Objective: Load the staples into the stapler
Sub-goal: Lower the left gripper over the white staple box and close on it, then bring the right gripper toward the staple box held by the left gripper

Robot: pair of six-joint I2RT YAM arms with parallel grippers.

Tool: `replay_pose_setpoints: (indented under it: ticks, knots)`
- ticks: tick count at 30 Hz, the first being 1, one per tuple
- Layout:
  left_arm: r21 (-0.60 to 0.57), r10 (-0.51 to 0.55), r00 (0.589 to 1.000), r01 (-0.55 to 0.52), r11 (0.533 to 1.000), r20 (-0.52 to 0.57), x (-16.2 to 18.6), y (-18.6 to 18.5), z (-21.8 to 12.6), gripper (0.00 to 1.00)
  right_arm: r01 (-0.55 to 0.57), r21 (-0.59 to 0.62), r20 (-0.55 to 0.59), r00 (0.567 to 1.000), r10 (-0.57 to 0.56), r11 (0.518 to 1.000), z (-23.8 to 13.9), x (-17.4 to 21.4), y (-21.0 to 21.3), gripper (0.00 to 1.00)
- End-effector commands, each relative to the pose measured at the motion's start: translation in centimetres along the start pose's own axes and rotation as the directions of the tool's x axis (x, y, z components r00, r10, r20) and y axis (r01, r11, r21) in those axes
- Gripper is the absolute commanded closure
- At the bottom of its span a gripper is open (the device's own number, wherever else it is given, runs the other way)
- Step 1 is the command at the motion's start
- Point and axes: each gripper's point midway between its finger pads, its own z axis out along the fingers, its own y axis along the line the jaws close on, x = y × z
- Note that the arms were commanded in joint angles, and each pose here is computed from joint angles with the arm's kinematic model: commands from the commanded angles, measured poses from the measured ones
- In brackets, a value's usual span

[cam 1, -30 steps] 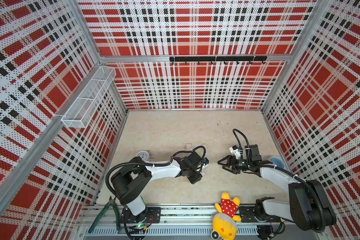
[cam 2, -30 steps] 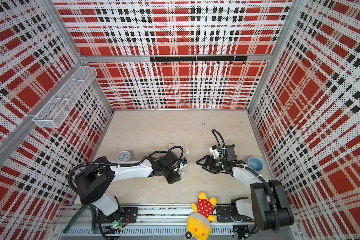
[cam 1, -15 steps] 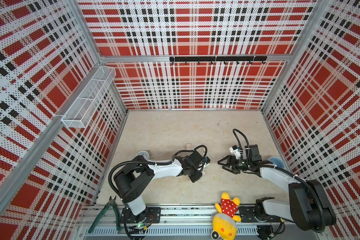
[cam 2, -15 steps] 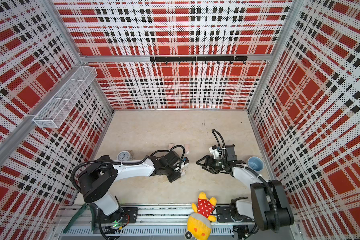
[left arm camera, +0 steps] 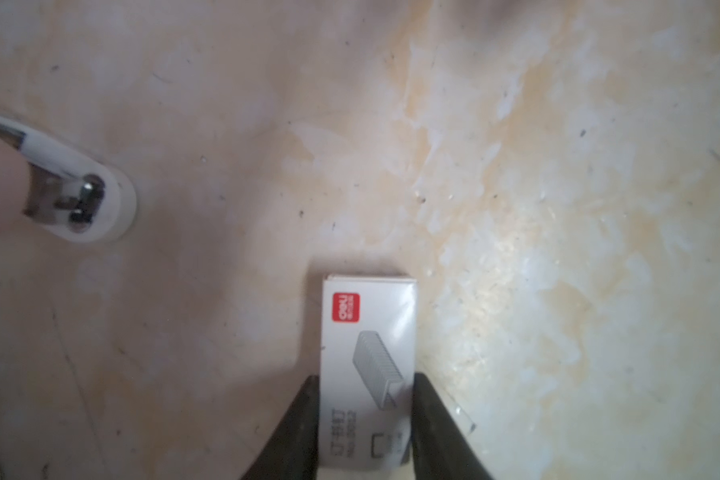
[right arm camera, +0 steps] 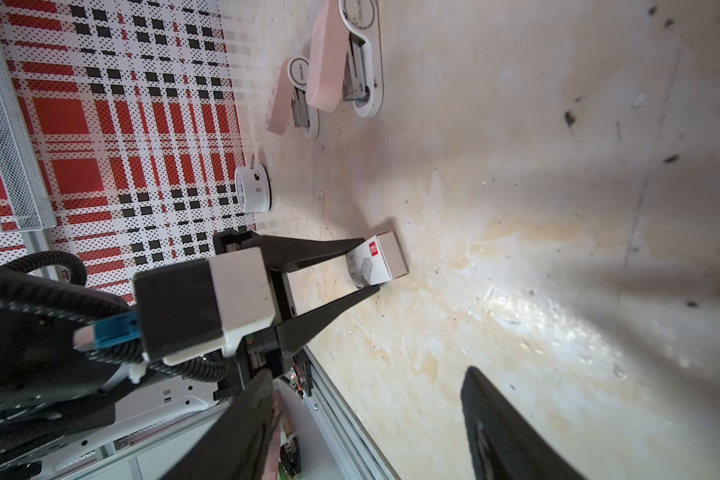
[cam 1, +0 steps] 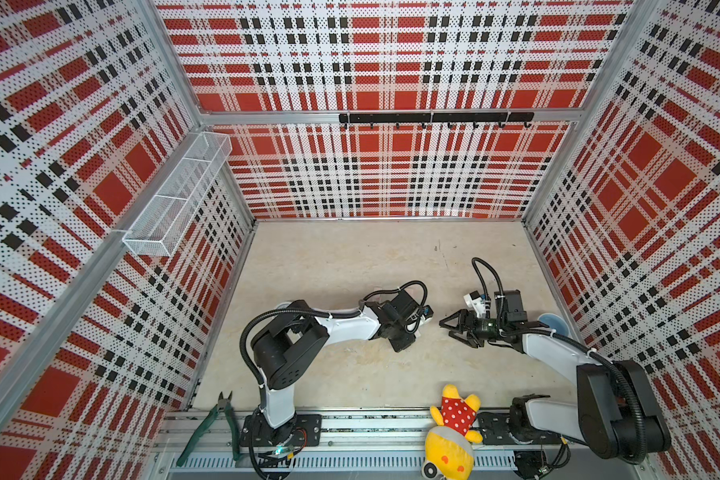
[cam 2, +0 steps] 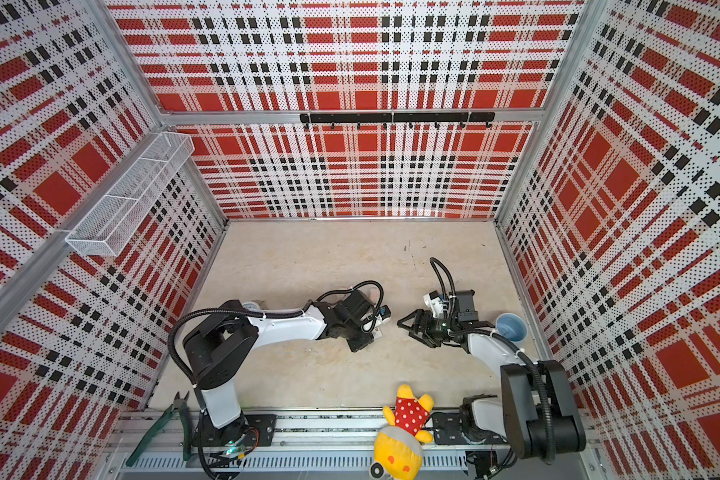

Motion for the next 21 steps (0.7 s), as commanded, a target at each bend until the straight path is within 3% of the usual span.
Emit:
replay_pose_setpoints:
  ticks: [1, 10, 21]
  knots:
    - [0.029, 0.008, 1.0, -0.008, 1.0, -0.025, 0.5, 0.3, 0.0, 0.55, 0.032, -0.006, 0.007, 0.999, -0.031, 0.999, 0.2, -0.4, -0.2, 0.28]
    - [0.07, -0.001, 1.0, 0.001, 0.998, -0.007, 1.3, -0.2, -1.7, 0.51, 0.027, -0.065, -0.036, 0.999, -0.029, 0.998, 1.7, -1.6, -0.1, 0.4]
    - [0.062, 0.032, 0.999, -0.034, 0.998, 0.027, 0.9, -0.5, -1.4, 0.54, 0.029, -0.075, -0.058, 0.998, -0.034, 0.997, 3.1, -2.1, 0.1, 0.41]
